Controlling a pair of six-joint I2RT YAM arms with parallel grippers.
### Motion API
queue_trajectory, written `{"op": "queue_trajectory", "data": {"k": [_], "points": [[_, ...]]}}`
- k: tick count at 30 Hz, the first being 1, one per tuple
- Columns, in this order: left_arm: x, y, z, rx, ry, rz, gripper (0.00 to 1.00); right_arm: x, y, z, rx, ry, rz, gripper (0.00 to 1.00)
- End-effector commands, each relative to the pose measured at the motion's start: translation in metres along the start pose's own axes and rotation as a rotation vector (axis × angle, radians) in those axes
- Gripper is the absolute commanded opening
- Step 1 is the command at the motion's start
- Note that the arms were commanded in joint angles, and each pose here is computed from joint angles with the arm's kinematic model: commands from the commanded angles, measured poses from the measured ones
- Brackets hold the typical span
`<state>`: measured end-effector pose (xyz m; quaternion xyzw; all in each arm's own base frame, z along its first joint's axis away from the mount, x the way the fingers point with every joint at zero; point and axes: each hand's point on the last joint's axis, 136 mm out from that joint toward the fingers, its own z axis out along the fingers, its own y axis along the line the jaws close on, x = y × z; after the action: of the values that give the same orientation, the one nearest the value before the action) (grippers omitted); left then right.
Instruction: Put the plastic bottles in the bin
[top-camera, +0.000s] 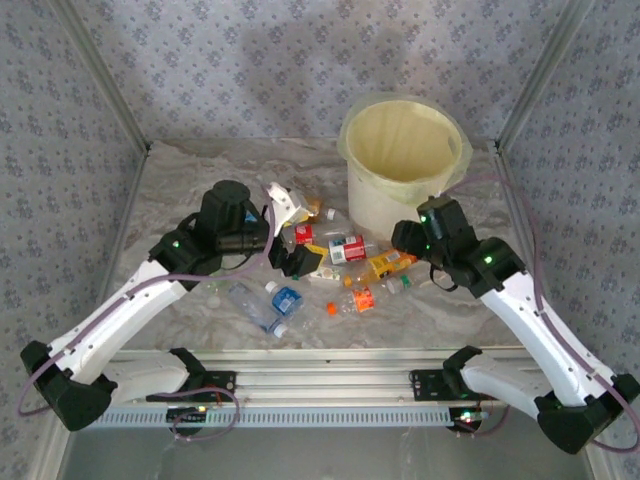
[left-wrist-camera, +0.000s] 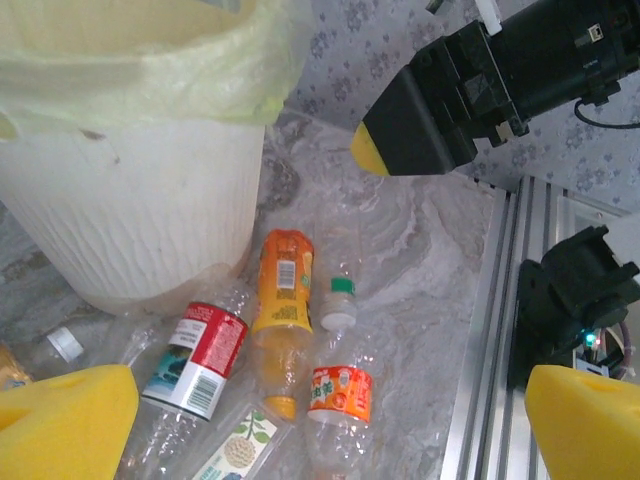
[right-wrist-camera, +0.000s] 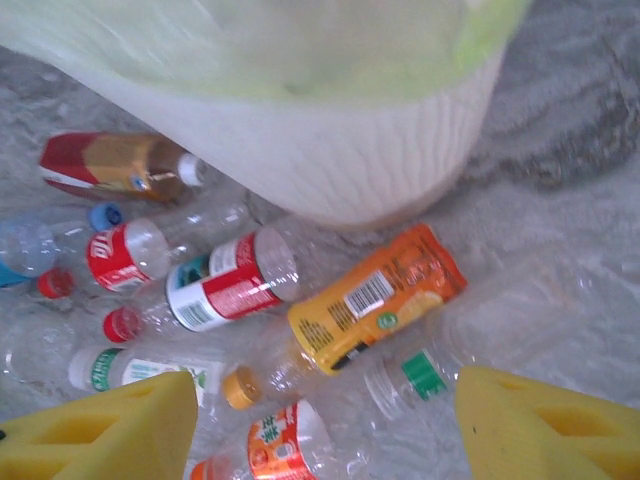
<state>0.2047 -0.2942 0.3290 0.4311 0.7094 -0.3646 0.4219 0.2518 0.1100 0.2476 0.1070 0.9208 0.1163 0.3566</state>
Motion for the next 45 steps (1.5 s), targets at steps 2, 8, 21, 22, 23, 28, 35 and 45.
{"op": "queue_trajectory", "data": {"k": [2,8,21,22,23,28,35,45], "points": [[-0.002,-0.007,0.001,0.045,-0.037,0.03,1.0,0.032,-0.021,0.009,0.091,0.058,0.103,0.71],[0.016,0.002,0.013,0.034,-0.016,-0.012,0.99,0.065,-0.029,0.018,0.127,0.119,0.167,0.71],[0.039,0.012,0.031,0.021,0.04,-0.047,1.0,0.122,-0.041,0.029,0.177,0.187,0.219,0.75],[0.04,0.013,0.033,0.017,0.046,-0.051,1.0,0.126,-0.042,0.029,0.184,0.19,0.224,0.75],[0.042,0.014,0.033,0.011,0.051,-0.051,1.0,0.13,-0.043,0.03,0.19,0.193,0.228,0.76],[0.045,0.016,0.034,-0.003,0.061,-0.047,1.0,0.143,-0.049,0.032,0.22,0.187,0.247,0.79],[0.047,0.025,0.028,-0.073,0.072,-0.011,1.0,0.154,-0.047,0.037,0.229,0.19,0.297,0.8],[0.046,0.028,0.025,-0.098,0.074,0.007,1.0,0.161,-0.04,0.053,0.199,0.183,0.372,0.78]]}}
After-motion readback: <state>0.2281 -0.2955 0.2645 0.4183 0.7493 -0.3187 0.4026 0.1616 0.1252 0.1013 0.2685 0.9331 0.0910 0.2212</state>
